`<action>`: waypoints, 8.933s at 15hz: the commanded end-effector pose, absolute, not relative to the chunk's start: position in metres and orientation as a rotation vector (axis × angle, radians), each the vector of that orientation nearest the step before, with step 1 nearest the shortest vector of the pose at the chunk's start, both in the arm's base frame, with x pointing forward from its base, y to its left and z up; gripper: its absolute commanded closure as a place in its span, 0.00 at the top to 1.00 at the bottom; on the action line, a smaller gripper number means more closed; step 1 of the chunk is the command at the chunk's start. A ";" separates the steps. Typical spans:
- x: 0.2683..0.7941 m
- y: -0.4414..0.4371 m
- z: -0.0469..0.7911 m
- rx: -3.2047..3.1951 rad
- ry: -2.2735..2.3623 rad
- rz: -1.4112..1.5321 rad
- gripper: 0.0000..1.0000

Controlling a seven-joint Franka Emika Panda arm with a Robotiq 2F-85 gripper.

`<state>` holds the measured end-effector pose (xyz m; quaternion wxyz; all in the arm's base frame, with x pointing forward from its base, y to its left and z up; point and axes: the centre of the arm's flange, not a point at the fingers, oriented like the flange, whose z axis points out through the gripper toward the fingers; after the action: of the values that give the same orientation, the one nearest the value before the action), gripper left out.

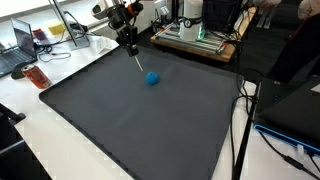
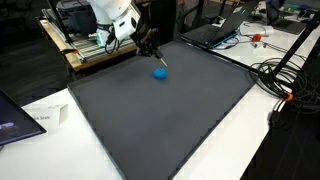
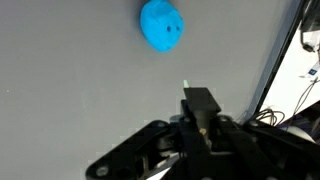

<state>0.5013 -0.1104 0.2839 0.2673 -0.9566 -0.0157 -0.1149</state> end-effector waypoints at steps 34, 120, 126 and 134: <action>0.455 -0.007 0.308 -2.794 -0.015 -0.552 0.03; 0.547 0.055 0.278 -3.242 -0.006 0.075 0.03; 0.549 0.056 0.270 -3.237 -0.008 0.098 0.03; 0.550 0.057 0.258 -3.233 -0.010 0.127 0.03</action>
<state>0.5447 0.0534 0.2658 -0.0511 -0.9980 -0.0062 0.0373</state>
